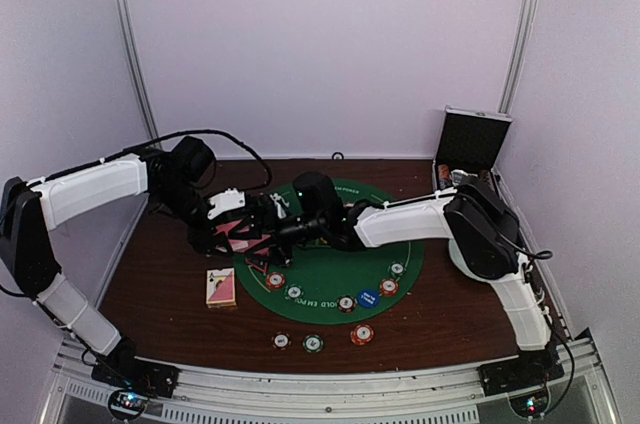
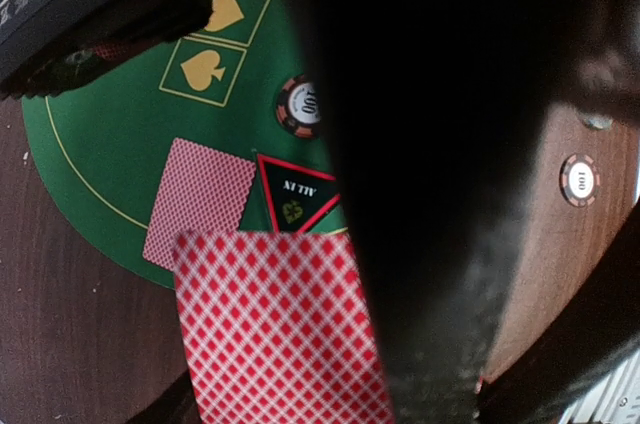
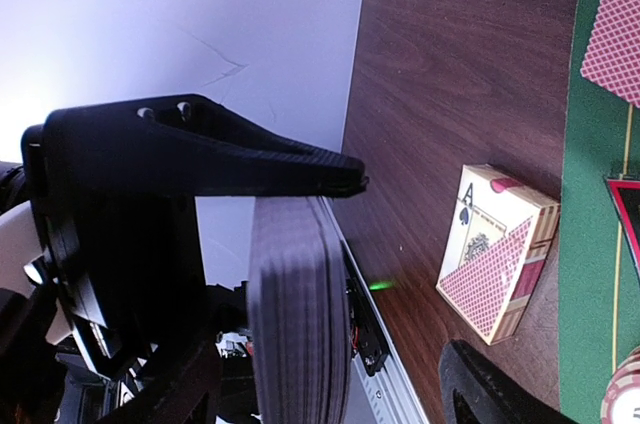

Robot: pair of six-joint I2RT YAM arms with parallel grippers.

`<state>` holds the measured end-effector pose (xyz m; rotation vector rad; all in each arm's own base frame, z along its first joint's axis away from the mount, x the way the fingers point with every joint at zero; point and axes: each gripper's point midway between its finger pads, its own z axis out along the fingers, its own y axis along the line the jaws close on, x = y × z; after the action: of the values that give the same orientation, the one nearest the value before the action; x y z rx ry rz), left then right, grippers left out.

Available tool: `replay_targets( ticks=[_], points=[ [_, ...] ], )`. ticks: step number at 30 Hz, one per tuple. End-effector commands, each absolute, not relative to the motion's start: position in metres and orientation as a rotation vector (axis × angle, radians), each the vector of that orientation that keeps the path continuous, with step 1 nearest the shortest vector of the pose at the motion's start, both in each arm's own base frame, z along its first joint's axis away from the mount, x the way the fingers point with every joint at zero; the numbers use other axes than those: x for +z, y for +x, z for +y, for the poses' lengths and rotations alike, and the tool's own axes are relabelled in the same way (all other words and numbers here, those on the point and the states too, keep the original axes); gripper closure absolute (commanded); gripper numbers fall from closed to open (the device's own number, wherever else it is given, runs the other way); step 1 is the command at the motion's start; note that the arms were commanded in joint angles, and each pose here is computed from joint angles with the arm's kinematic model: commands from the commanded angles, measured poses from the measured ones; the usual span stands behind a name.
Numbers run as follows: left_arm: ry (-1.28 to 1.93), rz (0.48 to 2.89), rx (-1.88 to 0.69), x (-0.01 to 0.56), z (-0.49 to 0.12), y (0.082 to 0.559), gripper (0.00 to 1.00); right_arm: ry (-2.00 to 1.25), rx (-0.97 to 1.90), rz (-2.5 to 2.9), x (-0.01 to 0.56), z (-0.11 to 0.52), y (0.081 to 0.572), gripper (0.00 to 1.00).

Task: Distribute texas hold em gaming equipment

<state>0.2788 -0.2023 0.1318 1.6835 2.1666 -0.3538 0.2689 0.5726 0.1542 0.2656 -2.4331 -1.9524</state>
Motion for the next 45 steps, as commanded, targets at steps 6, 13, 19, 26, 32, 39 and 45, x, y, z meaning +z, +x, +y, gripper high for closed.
replay_targets(
  ticks=[6,13,19,26,32,39,45],
  points=[
    [1.684,2.13,-0.392,0.143,-0.214,0.278,0.85,0.284,-1.968,-2.414,0.157,0.591,0.272,0.21],
    [1.693,2.128,-0.378,0.143,-0.212,0.277,0.85,0.197,-1.903,-2.469,0.134,0.588,0.284,0.24],
    [1.692,2.113,-0.352,0.147,-0.211,0.279,0.86,0.132,-1.859,-2.511,0.119,0.568,0.292,0.3],
    [1.694,2.106,-0.34,0.149,-0.21,0.28,0.86,0.134,-1.831,-2.536,0.117,0.552,0.292,0.38],
    [1.701,2.112,-0.329,0.147,-0.208,0.279,0.86,0.178,-1.842,-2.532,0.131,0.55,0.288,0.41],
    [1.709,2.117,-0.322,0.143,-0.205,0.277,0.86,0.2,-1.874,-2.544,0.152,0.538,0.293,0.42],
    [1.711,2.117,-0.32,0.141,-0.205,0.277,0.86,0.213,-1.907,-2.521,0.166,0.537,0.291,0.43]
  ],
)
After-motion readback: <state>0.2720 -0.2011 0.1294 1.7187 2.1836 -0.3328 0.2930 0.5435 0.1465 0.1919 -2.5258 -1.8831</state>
